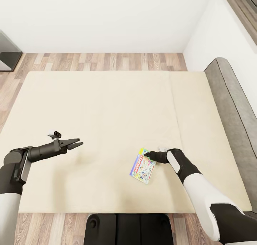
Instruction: Put all the toys in the child's room - the three board games (two on the bed and one on the table), the two jigsaw puzzles on the table, and the tennis ball on the table - inside the toy box on the table in the child's room.
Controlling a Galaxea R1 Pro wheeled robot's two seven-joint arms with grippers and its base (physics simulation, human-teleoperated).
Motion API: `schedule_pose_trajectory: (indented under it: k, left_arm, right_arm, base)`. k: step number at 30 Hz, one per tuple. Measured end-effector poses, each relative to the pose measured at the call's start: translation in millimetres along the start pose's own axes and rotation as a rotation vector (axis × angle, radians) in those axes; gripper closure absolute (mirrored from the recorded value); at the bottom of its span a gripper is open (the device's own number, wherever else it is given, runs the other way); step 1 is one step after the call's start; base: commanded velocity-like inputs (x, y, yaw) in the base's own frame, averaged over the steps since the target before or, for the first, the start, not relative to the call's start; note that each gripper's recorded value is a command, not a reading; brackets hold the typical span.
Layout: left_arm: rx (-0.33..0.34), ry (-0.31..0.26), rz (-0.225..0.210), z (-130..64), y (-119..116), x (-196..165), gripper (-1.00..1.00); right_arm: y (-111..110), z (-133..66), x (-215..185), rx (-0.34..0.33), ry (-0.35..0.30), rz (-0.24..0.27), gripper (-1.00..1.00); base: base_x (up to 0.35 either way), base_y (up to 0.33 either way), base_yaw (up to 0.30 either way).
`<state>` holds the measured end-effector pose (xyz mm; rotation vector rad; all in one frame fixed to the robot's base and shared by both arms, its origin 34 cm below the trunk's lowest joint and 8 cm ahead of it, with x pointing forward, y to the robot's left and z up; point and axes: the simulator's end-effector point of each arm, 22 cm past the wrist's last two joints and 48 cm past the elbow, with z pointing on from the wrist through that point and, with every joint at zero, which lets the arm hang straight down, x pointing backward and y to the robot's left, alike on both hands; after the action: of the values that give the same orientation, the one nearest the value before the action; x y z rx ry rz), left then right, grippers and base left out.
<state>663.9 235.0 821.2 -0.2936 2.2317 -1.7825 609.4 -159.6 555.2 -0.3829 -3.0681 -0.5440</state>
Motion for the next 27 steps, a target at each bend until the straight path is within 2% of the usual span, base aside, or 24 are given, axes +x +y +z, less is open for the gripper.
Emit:
schedule_pose_trajectory:
  k: [14,27]
  left_arm:
    - [0.0,0.0,0.0,0.0,0,0,-1.0]
    - [0.0,0.0,0.001,0.0,0,0,-1.0]
  right_arm:
    - [2,0.5,1,-0.002,0.001,-0.001,-1.0]
    - [21,4.6,6,-0.028,0.007,-0.003,-1.0]
  base:
    - [0.0,0.0,0.0]
    - [0.0,0.0,0.0]
